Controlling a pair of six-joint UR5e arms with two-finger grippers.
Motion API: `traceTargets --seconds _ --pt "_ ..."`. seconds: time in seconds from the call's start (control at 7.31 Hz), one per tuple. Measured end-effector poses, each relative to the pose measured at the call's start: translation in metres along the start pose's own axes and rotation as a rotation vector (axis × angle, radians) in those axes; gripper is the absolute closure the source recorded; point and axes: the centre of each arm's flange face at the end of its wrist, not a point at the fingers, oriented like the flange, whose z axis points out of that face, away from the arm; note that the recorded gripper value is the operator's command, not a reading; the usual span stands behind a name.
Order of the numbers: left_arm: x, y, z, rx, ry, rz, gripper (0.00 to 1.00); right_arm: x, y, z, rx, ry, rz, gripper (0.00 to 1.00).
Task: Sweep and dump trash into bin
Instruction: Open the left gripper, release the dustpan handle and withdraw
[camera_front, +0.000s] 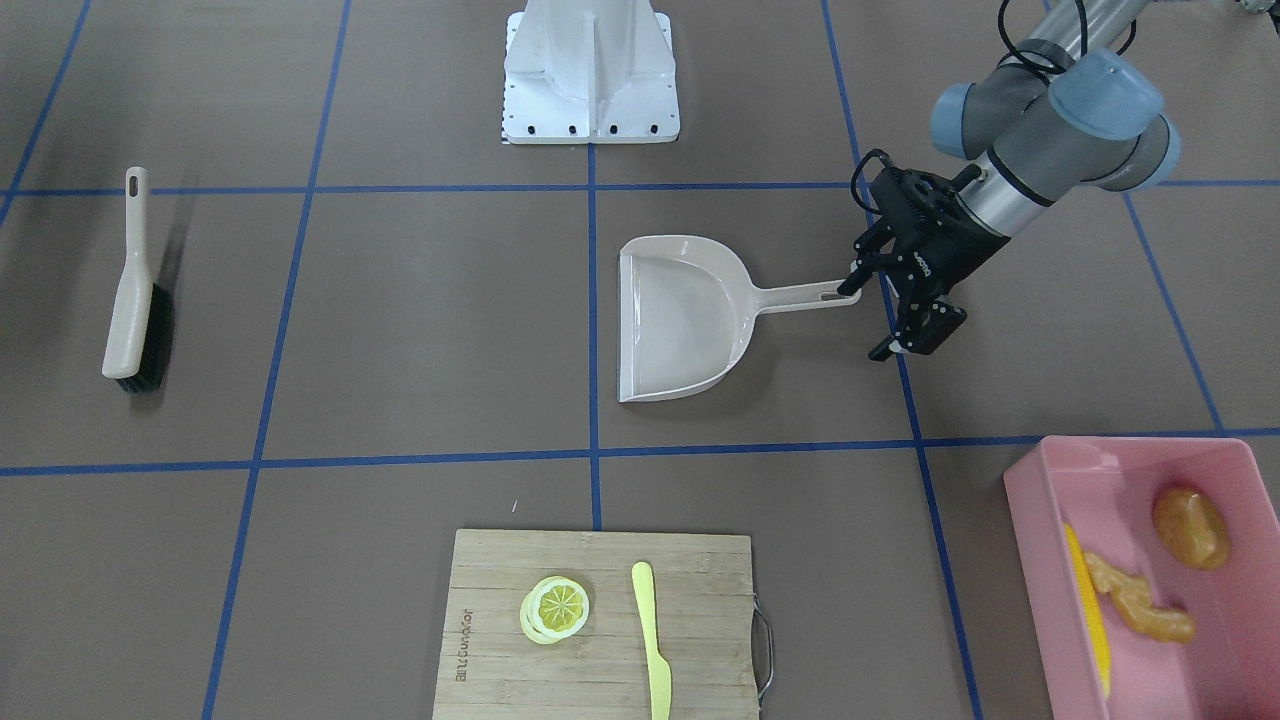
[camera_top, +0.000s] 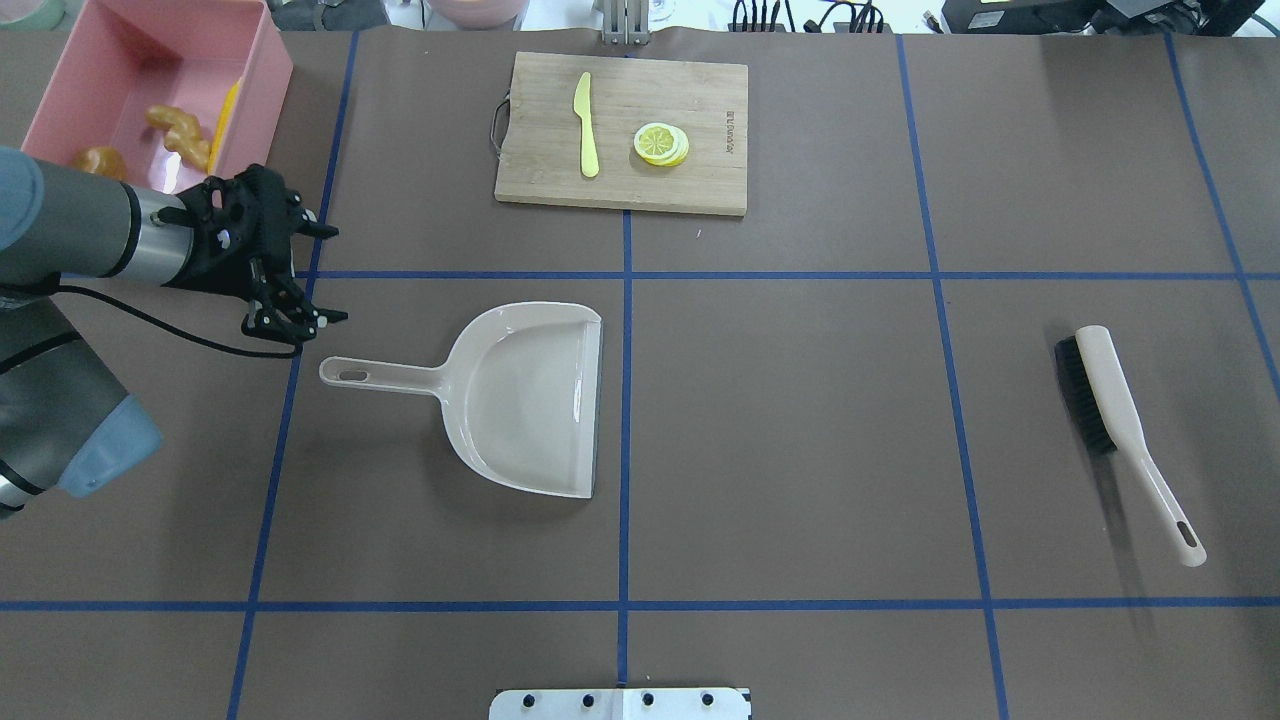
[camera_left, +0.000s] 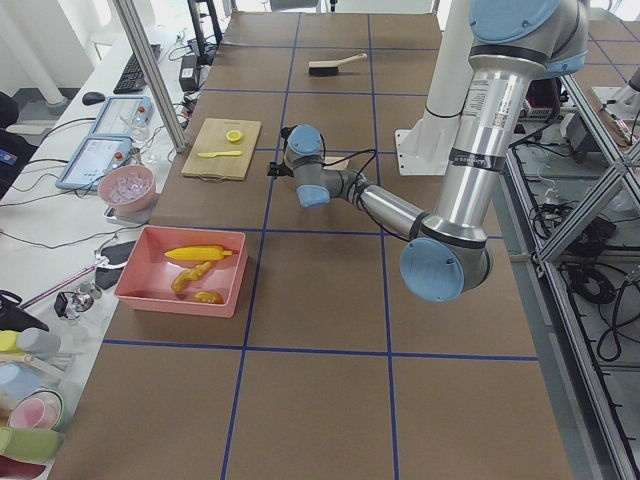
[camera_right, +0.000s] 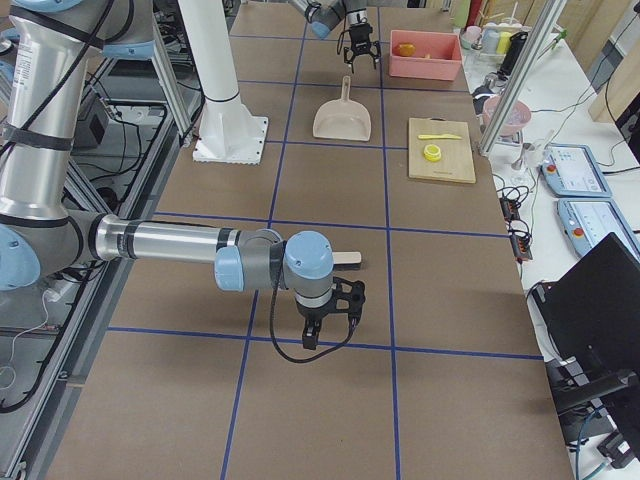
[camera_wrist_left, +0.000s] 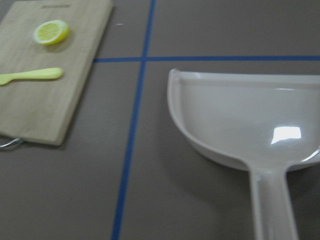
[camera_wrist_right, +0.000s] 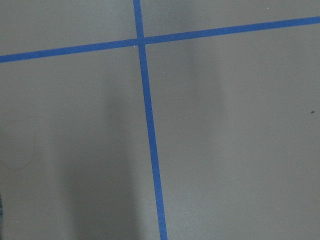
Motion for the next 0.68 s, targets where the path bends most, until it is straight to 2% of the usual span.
traceTargets --seconds 0.14,0.27,0.41,0.55,0.68 --pt "-0.020 0.004 -0.008 -0.061 -0.149 -0.017 0.02 -0.001 0.000 -0.001 0.001 -0.001 -0.001 0.00" --pt "-0.034 0.015 -0.013 -0.129 -0.243 -0.054 0.02 -0.002 -0.001 -0.002 0.005 -0.002 -0.004 0.00" --pt "-0.043 0.035 -0.018 -0.184 -0.288 -0.149 0.02 -0.005 -0.001 -0.004 0.009 -0.003 -0.008 0.00" --pt "-0.046 0.055 -0.022 -0.210 -0.315 -0.296 0.02 -0.006 -0.002 -0.006 0.012 -0.003 -0.011 0.00" --pt "-0.050 0.074 -0.029 -0.222 -0.304 -0.445 0.02 -0.008 -0.002 -0.007 0.015 -0.004 -0.014 0.00"
